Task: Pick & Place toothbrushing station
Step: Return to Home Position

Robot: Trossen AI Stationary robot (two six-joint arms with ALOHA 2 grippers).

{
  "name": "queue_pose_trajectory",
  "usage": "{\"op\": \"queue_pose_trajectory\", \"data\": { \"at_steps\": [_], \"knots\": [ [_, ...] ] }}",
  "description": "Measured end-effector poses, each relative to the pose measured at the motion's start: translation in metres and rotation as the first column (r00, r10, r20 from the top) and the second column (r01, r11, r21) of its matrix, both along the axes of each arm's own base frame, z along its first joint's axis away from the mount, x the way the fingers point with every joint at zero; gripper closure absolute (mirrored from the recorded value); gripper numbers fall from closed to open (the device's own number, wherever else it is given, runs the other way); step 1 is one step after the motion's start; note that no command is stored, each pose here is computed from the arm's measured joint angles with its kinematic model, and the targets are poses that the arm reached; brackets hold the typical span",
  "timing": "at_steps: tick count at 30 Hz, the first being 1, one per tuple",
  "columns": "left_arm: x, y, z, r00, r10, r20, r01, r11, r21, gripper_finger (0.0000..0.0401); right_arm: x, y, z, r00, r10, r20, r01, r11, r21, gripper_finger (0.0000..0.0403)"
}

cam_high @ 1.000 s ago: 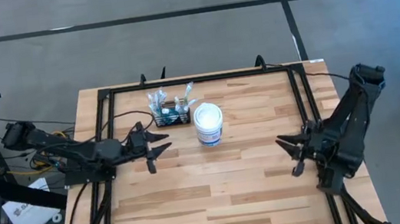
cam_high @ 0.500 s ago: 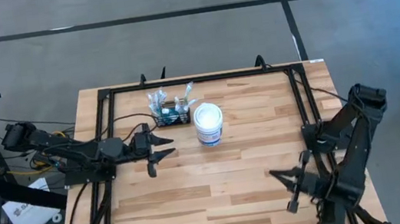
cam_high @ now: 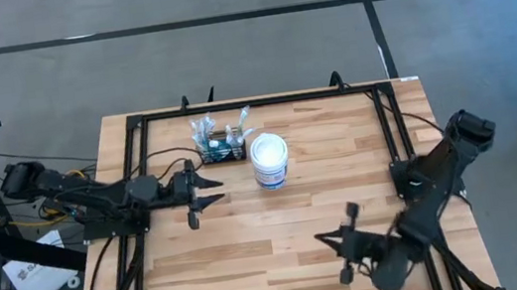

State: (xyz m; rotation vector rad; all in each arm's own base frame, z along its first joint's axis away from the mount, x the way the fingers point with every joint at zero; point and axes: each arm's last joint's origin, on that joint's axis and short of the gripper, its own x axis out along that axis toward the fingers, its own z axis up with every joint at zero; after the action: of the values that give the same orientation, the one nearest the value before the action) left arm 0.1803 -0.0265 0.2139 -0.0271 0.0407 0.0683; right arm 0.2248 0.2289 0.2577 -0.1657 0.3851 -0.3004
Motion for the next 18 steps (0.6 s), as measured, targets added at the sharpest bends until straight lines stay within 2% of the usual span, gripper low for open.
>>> {"op": "queue_pose_trajectory", "data": {
  "at_steps": [3, 7, 11, 15, 18],
  "knots": [
    [-0.012, 0.005, -0.015, 1.0, 0.018, 0.013, -0.018, 0.999, -0.051, 0.0266, 0.007, -0.018, 0.012, 0.992, 0.108, 0.058, -0.111, 0.993, 0.037, 0.0403],
    [-0.031, 0.007, -0.015, 0.987, 0.006, 0.158, 0.01, 0.995, -0.099, 0.0266, 0.001, -0.05, 0.009, 0.954, 0.238, 0.185, -0.256, 0.964, 0.079, 0.0403],
    [-0.047, 0.004, -0.02, 0.973, -0.059, 0.224, 0.084, 0.991, -0.102, 0.0266, -0.023, -0.082, -0.003, 0.939, 0.219, 0.266, -0.251, 0.964, 0.092, 0.0403],
    [-0.058, 0.004, -0.023, 0.957, -0.077, 0.278, 0.106, 0.99, -0.088, 0.0266, -0.047, -0.111, -0.011, 0.925, 0.191, 0.328, -0.239, 0.964, 0.115, 0.0403],
    [-0.061, 0.004, -0.022, 0.951, -0.082, 0.297, 0.114, 0.99, -0.089, 0.0266, -0.066, -0.13, -0.007, 0.894, 0.191, 0.405, -0.264, 0.955, 0.133, 0.0403]
  ]
}}
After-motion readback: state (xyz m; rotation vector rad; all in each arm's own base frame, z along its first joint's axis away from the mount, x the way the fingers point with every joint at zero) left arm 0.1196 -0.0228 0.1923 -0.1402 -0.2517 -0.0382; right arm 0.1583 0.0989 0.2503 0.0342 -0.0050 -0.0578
